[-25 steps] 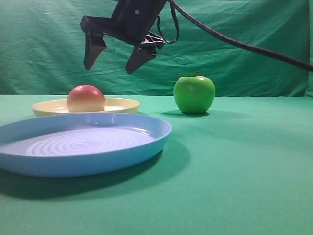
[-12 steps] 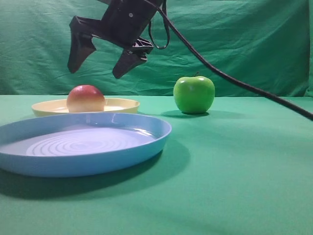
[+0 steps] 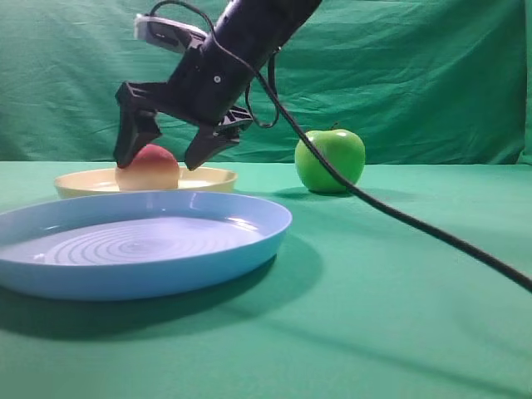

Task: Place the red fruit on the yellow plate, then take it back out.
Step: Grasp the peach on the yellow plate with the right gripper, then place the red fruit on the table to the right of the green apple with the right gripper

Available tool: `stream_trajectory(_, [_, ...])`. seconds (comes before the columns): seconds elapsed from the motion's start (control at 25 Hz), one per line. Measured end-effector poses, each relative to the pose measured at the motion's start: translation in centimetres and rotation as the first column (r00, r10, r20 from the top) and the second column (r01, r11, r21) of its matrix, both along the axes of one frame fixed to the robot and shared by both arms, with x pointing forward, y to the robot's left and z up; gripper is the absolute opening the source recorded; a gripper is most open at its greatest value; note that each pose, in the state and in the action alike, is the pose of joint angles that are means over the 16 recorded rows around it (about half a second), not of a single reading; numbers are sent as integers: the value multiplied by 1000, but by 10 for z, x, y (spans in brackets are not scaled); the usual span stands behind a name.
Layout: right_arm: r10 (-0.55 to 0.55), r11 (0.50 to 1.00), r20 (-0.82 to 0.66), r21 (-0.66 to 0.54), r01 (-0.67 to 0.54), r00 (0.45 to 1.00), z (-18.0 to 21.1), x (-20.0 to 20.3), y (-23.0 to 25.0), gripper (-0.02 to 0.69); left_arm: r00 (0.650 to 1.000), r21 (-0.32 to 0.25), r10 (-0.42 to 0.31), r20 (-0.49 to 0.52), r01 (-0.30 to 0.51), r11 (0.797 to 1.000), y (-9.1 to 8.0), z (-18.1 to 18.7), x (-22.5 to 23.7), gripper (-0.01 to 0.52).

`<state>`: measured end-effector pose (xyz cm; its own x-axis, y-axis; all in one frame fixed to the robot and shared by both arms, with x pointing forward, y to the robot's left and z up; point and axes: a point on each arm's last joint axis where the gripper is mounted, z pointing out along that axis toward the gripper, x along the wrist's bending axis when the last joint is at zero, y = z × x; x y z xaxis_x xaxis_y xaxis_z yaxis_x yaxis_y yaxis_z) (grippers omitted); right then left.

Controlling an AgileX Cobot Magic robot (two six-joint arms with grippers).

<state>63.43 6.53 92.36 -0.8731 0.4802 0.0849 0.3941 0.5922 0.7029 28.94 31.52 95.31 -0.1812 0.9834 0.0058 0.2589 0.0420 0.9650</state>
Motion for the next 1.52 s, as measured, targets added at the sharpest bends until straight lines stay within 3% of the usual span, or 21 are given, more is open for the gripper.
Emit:
stream_trajectory(0.36, [7, 1000, 1, 6, -7, 1000, 7, -1, 0, 262, 1000, 0, 0, 0, 0, 1000, 0, 0, 0, 0])
stream_trajectory(0.52, [14, 1000, 17, 23, -14, 1000, 26, -3, -2, 206, 1000, 0, 0, 0, 0, 1000, 0, 0, 0, 0])
stream_trajectory(1.12, [-13, 998, 92, 70, 7, 996, 169, -19, -64, 177, 1000, 0, 0, 0, 0, 1000, 0, 0, 0, 0])
stream_trajectory(1.52, [-196, 978, 88, -48, 201, 977, 245, -52, -135, 178, 1000, 0, 0, 0, 0, 1000, 0, 0, 0, 0])
